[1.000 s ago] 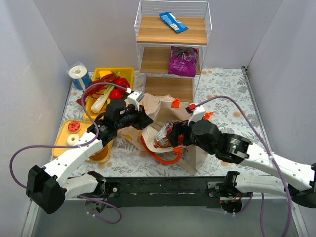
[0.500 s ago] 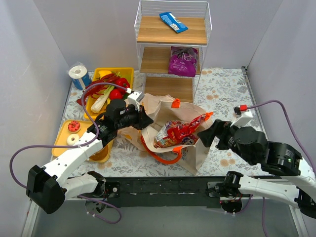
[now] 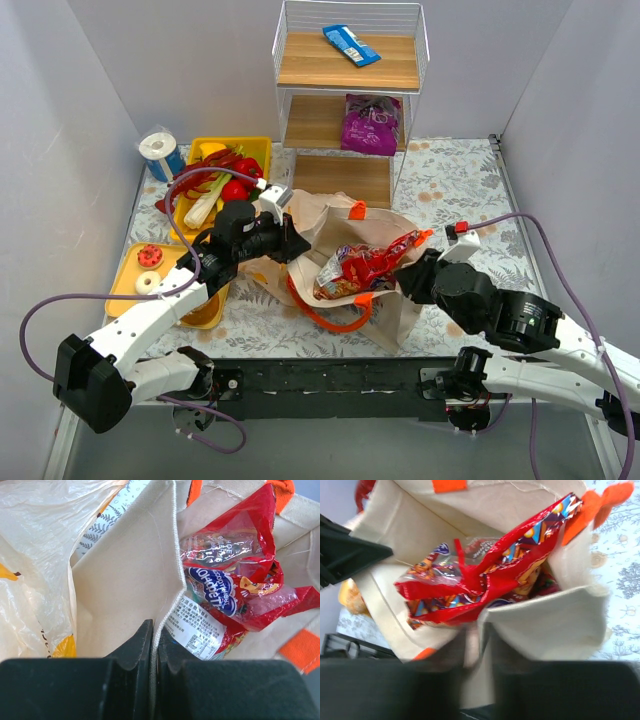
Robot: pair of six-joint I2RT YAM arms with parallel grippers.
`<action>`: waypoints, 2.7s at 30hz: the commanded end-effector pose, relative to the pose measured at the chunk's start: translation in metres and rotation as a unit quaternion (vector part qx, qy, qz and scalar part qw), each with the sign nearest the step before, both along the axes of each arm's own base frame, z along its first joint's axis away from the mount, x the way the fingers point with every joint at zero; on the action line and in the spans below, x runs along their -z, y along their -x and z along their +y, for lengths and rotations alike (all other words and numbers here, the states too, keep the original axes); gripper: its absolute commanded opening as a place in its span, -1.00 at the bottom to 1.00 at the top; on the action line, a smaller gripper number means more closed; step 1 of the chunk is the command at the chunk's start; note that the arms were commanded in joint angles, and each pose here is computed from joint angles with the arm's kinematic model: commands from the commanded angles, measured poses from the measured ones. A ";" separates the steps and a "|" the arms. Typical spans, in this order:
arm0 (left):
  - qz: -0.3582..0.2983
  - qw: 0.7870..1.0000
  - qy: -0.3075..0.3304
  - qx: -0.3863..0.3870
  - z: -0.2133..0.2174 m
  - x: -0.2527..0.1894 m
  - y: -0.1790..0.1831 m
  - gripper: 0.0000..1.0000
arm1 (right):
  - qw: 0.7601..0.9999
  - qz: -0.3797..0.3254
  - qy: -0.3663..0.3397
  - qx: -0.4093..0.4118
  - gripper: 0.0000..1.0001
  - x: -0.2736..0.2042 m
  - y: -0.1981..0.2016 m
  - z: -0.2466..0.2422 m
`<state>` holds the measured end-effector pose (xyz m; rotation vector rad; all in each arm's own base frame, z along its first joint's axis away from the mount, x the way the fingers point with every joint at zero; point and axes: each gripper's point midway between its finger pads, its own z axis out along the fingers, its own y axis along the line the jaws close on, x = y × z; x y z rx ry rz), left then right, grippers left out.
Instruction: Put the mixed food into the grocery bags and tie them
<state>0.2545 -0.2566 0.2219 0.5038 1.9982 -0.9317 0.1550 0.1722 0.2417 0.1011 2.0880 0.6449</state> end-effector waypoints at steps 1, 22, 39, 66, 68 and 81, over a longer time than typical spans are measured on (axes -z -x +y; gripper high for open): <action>-0.029 0.999 0.027 -0.012 -0.002 -0.029 -0.009 -1.00 | 0.998 -0.061 -0.026 0.001 -0.97 -0.042 -0.012 0.005; 0.108 0.989 0.090 -0.048 -0.003 0.009 0.016 -1.00 | 0.973 -0.124 0.134 0.142 -0.97 -0.052 -0.030 -0.091; 0.052 0.993 0.082 -0.066 0.012 -0.028 0.015 -0.88 | 0.960 -0.170 0.119 0.188 -0.32 -0.102 -0.029 -0.125; -0.005 1.000 -0.031 0.002 -0.010 -0.010 -0.024 0.31 | 0.945 -0.235 0.215 -0.071 0.95 -0.155 -0.194 0.093; -0.001 0.999 -0.033 0.003 -0.010 -0.005 -0.024 0.12 | 0.946 -0.229 0.220 -0.056 0.95 -0.147 -0.215 0.091; 0.010 1.000 -0.023 0.000 -0.008 0.001 -0.017 -0.94 | 0.921 -0.251 0.296 0.036 0.93 -0.107 -0.294 0.077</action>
